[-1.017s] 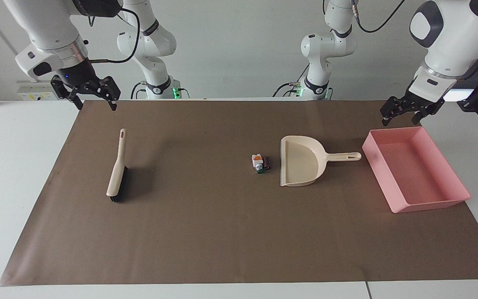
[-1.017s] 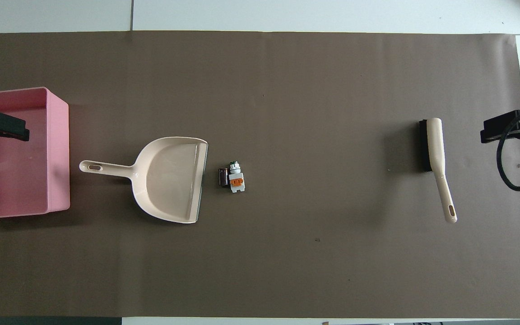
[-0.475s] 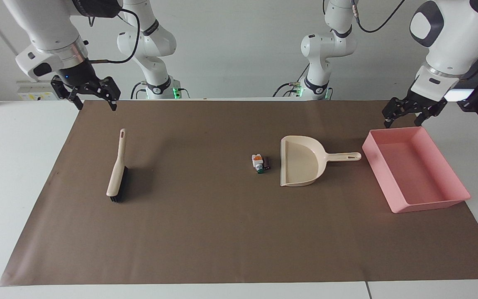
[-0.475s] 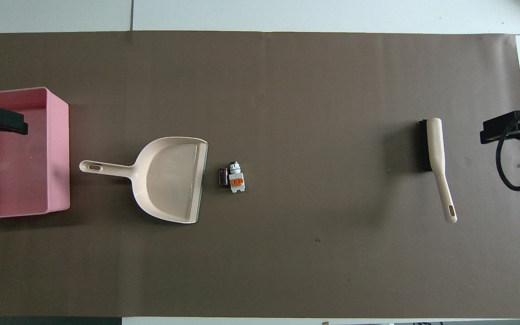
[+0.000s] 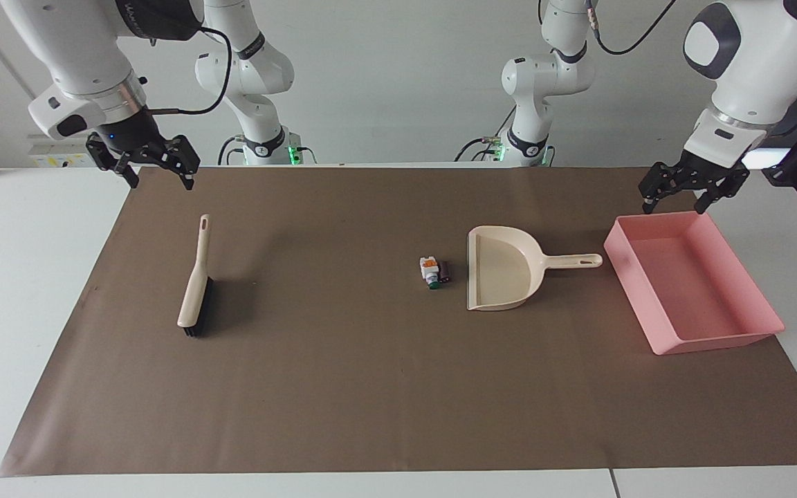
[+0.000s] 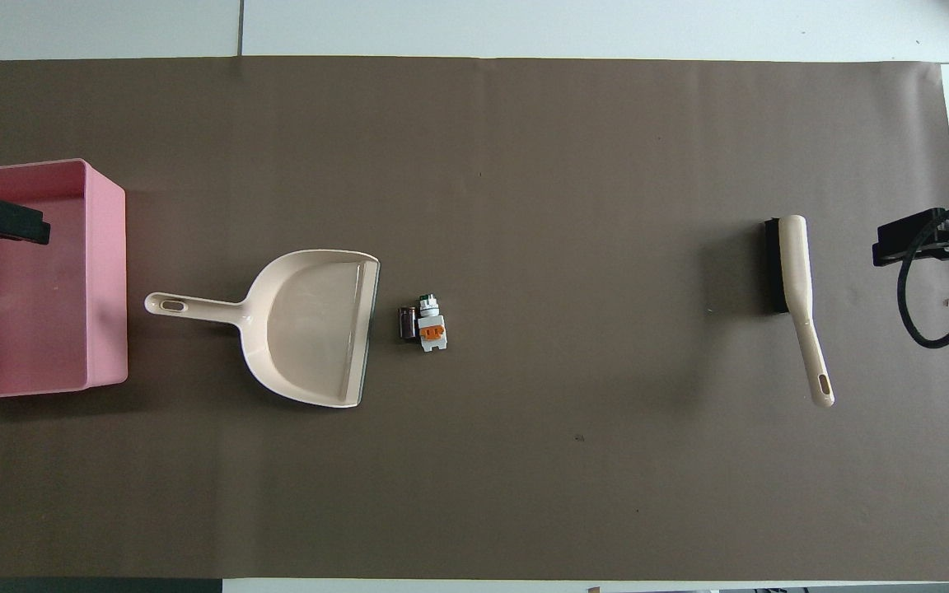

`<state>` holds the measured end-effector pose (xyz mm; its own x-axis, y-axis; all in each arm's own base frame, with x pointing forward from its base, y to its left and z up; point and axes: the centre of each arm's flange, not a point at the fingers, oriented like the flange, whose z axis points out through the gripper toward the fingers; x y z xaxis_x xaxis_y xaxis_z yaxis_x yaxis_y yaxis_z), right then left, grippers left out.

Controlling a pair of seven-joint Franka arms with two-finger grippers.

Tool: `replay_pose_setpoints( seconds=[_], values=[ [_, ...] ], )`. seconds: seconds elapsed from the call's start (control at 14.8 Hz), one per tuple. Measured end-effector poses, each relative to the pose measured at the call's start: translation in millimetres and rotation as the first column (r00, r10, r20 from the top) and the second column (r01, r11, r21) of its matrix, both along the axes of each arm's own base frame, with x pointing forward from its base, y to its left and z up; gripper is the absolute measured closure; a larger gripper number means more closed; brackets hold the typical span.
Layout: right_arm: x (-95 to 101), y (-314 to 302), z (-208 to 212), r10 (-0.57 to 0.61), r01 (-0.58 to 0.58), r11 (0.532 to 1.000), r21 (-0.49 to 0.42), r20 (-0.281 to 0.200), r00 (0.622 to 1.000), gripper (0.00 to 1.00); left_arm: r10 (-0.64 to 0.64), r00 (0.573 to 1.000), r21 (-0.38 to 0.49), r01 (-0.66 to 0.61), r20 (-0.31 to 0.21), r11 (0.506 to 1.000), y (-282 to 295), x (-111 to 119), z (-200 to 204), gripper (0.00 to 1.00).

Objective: Clean e-waste and dump in bin
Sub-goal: 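Grasp the dustpan handle with the left gripper while the right gripper reaches the brush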

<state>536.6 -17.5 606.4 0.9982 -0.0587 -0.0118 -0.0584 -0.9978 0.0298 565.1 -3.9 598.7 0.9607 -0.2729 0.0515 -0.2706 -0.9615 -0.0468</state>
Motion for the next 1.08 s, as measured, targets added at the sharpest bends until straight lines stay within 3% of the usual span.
replay_pose_setpoints(
  seconds=[0.2,0.41,0.61,0.81,0.95,1.08],
  values=[
    [-10.5,0,-58,0.015,-0.015,1.000,0.001,0.020,1.000,0.00,-0.253,0.967,0.010,0.253,-0.017,0.967,-5,-2,-12,0.00],
    [-16.5,-8,-119,0.060,-0.060,0.998,0.002,0.014,0.998,0.00,-0.450,0.893,0.024,0.450,0.005,0.893,-23,-5,-22,0.00],
    [-19.6,-26,-171,0.092,-0.092,0.996,0.003,0.024,0.996,0.00,-0.688,0.725,0.033,0.688,-0.019,0.725,-45,-19,-43,0.00],
    [-34.8,-40,-217,0.073,-0.074,0.997,0.022,0.007,0.997,0.00,-0.831,0.554,0.013,0.833,-0.055,0.554,-73,-32,-78,0.00],
    [-44.1,-46,-232,0.051,-0.050,0.997,0.058,-0.007,0.999,0.00,-0.874,0.479,0.007,0.877,-0.076,0.480,-81,-37,-95,0.01],
    [-50.7,-53,-244,0.060,-0.060,0.995,0.079,-0.001,0.998,0.00,-0.902,0.406,0.031,0.913,-0.144,0.406,-90,-44,-116,0.02]
  ],
)
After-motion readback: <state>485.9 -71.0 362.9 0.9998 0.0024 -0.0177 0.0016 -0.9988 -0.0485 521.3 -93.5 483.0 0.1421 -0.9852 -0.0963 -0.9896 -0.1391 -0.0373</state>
